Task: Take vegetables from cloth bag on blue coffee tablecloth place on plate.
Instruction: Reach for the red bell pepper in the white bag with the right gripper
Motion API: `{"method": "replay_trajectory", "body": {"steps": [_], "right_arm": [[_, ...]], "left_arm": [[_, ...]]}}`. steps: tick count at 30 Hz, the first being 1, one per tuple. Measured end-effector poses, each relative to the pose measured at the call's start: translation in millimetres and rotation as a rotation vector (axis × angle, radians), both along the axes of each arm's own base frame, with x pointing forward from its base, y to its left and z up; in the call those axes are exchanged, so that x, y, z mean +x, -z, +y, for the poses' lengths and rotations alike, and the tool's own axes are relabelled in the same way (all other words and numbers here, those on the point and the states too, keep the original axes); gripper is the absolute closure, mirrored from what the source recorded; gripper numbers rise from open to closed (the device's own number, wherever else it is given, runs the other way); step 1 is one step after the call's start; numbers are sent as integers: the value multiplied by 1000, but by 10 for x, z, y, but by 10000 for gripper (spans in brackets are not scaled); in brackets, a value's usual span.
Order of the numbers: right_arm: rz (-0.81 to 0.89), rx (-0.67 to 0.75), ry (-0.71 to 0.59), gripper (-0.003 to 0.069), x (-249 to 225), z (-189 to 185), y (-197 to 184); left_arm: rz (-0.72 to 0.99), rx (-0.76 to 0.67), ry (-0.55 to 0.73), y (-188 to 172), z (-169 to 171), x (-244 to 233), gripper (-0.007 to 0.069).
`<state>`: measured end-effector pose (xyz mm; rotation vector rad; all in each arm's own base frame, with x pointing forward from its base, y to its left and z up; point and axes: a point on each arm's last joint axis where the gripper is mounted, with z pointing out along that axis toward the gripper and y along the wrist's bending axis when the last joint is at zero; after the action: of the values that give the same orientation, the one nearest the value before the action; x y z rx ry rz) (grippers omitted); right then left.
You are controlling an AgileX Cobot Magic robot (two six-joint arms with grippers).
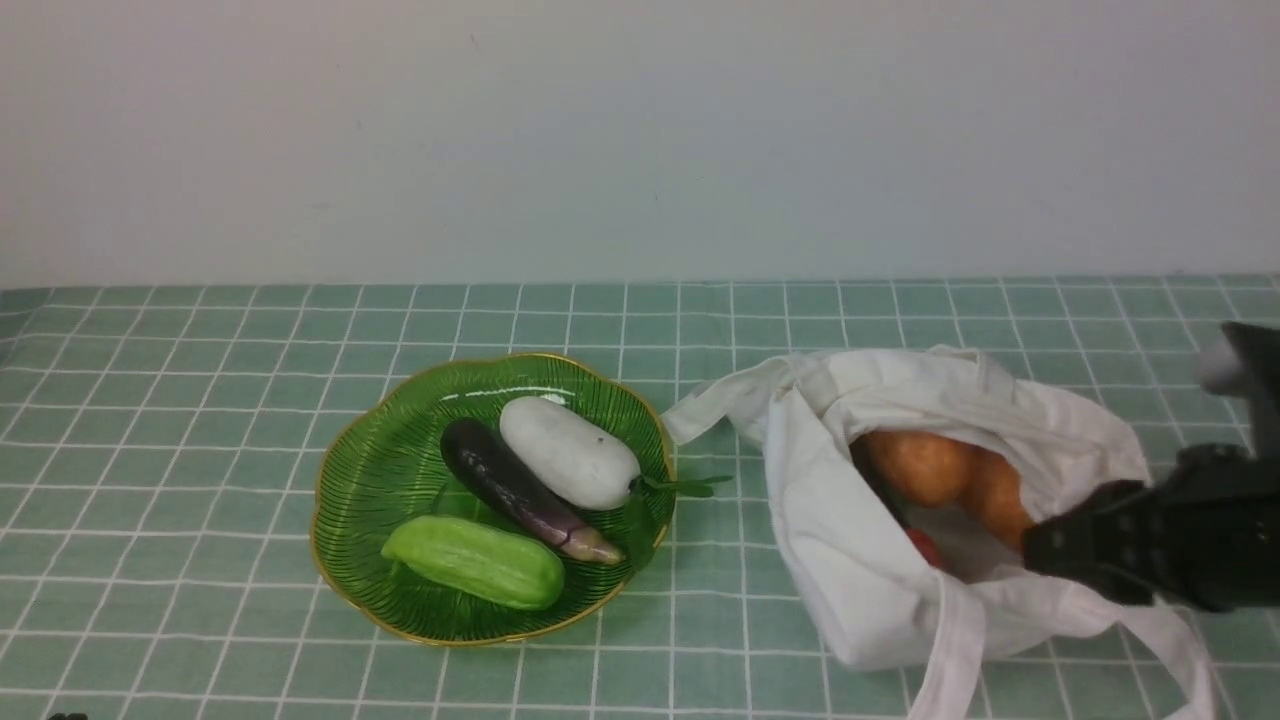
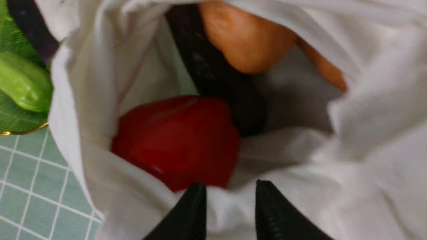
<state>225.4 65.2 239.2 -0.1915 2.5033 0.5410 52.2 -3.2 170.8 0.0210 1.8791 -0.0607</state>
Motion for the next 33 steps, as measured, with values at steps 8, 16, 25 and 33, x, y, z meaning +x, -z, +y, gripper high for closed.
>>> {"method": "replay_trajectory", "body": {"steps": [8,16,25,33], "right_arm": [[92,-22,-154,125,397,393,195],[154,-41,-188,64,432,498,386],[197,-65,-192,66,493,510,550],[244,-57,-184,66,538,533,654]], "left_arm": [[0,0,0,0,0,0,633],[0,0,0,0,0,0,633],[0,0,0,0,0,0,633],[0,0,0,0,0,0,633]]}}
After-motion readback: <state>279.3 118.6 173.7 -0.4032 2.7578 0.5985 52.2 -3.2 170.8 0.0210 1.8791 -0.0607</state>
